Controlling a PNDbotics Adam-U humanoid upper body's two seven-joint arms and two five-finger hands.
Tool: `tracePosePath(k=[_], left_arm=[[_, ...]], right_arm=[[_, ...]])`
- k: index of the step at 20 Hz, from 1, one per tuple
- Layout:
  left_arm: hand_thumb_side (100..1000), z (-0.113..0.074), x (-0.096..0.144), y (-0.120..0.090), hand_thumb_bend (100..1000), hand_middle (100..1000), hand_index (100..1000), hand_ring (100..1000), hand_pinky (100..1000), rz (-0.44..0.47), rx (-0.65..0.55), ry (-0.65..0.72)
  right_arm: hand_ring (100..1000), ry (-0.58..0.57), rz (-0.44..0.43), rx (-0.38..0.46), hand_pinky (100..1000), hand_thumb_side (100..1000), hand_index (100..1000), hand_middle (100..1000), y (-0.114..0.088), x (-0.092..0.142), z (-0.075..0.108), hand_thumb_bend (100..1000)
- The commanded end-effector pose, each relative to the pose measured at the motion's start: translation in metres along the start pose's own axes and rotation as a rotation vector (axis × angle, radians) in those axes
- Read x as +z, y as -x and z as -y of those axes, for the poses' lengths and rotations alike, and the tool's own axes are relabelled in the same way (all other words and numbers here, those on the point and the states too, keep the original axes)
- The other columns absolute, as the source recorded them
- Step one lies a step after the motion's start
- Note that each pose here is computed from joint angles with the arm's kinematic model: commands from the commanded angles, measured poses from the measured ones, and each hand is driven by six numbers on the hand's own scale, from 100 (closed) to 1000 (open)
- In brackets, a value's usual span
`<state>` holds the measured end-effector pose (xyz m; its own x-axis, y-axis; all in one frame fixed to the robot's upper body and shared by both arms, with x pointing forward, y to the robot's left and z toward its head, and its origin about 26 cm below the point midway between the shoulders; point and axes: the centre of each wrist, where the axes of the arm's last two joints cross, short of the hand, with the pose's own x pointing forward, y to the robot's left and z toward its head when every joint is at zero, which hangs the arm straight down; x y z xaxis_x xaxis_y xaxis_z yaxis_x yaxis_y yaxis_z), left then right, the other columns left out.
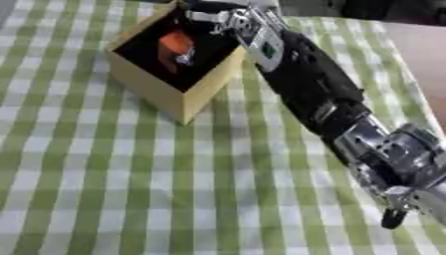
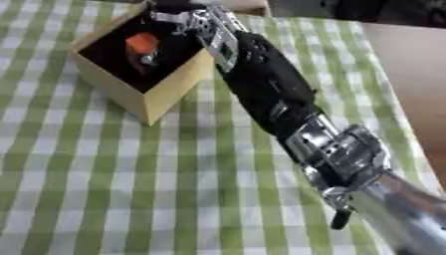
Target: Pick up objects on the table and place them in the box.
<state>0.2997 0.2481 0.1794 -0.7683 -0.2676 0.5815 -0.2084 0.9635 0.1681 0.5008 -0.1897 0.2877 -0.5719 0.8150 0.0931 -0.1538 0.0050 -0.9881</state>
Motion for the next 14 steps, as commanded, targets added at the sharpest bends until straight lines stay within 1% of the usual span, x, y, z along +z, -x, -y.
tracePosePath(k=[1, 3, 4, 12, 14], left_arm=[[739, -0.001, -0.004, -0.006, 425, 612, 668, 588, 709, 0.027, 0.002, 0.01], [740, -0.002, -0.004, -0.006, 425, 612, 668, 588, 709, 0.024, 0.0, 0.011], [740, -0.002, -0.004, -0.006, 424, 612, 668, 588, 709, 0.022, -0.001, 0.012], [740, -0.002, -0.002, -0.005, 423, 613, 668, 589, 709, 0.011, -0.007, 0.02], [740, -0.003, -0.002, -0.005, 424, 614, 668, 589, 710, 0.009, -0.009, 0.023]], right_arm=[[845, 0.031, 0.01, 0.075, 802, 536, 883, 790, -0.004, 0.007, 0.021, 124], [845, 0.033, 0.017, 0.093, 803, 560, 894, 793, -0.006, 0.009, 0.024, 157], [844, 0.035, 0.022, 0.101, 803, 547, 897, 794, -0.007, 0.009, 0.026, 157], [842, 0.062, 0.031, 0.127, 802, 554, 901, 792, -0.015, 0.013, 0.038, 178], [851, 0.056, 0.026, 0.138, 805, 569, 911, 801, -0.015, 0.013, 0.038, 217]])
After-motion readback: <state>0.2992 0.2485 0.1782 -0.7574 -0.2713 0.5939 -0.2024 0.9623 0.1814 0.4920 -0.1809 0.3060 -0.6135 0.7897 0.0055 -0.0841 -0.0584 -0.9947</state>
